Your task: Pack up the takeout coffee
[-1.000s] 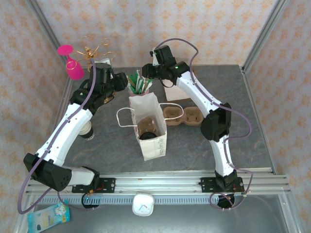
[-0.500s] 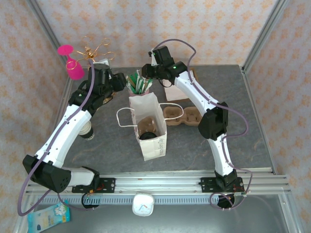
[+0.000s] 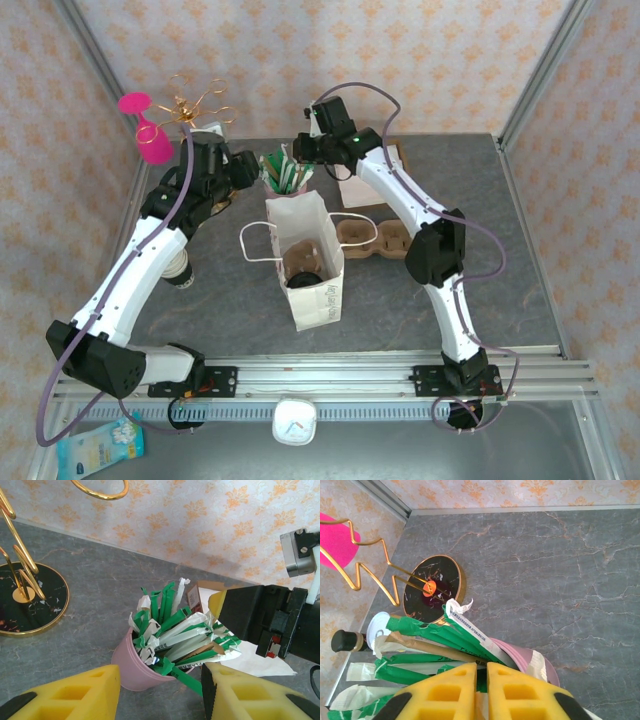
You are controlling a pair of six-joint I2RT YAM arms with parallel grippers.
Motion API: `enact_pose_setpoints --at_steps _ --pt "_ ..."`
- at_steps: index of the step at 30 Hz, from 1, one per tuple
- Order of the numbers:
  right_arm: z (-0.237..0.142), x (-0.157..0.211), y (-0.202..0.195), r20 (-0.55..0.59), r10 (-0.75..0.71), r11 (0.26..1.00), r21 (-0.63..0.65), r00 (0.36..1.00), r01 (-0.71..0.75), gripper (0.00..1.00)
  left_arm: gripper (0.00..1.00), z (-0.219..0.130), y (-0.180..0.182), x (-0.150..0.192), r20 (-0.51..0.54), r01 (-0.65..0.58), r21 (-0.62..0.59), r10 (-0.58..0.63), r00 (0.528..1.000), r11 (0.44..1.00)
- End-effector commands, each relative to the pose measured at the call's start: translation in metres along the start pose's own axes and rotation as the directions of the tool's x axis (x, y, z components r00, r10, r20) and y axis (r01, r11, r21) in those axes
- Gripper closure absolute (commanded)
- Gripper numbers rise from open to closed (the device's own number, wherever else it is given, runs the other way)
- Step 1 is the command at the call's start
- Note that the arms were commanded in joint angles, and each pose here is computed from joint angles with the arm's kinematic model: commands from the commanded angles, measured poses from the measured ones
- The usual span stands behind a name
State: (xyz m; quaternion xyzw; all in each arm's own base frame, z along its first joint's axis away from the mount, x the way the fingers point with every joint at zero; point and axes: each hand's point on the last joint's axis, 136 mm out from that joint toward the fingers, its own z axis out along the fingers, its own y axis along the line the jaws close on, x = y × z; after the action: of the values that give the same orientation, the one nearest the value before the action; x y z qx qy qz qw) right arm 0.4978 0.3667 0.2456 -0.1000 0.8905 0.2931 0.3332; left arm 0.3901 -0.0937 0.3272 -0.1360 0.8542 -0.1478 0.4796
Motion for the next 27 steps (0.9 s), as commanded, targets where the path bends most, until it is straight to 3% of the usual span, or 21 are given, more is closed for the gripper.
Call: enact_pose_setpoints --at_steps 1,4,27 --pt "-0.011 -0.017 0.013 0.045 -0.017 0.999 -0.036 0.999 0.018 0.93 0.51 -0.008 0.0 -0.009 0.035 -0.002 0.015 0.001 0.999 1.0" --pt "-0.02 -0.025 0.018 0.068 -0.016 0.999 -0.036 0.998 0.018 1.0 0.51 -0.007 0.0 -0.009 0.035 0.001 0.015 -0.001 0.999 1.0" --pt "-0.168 -0.087 0.076 0.322 -0.03 0.989 -0.128 0.946 0.074 1.0 0.56 -0.034 -0.018 -0.016 0.04 0.018 0.123 -0.023 0.999 0.992"
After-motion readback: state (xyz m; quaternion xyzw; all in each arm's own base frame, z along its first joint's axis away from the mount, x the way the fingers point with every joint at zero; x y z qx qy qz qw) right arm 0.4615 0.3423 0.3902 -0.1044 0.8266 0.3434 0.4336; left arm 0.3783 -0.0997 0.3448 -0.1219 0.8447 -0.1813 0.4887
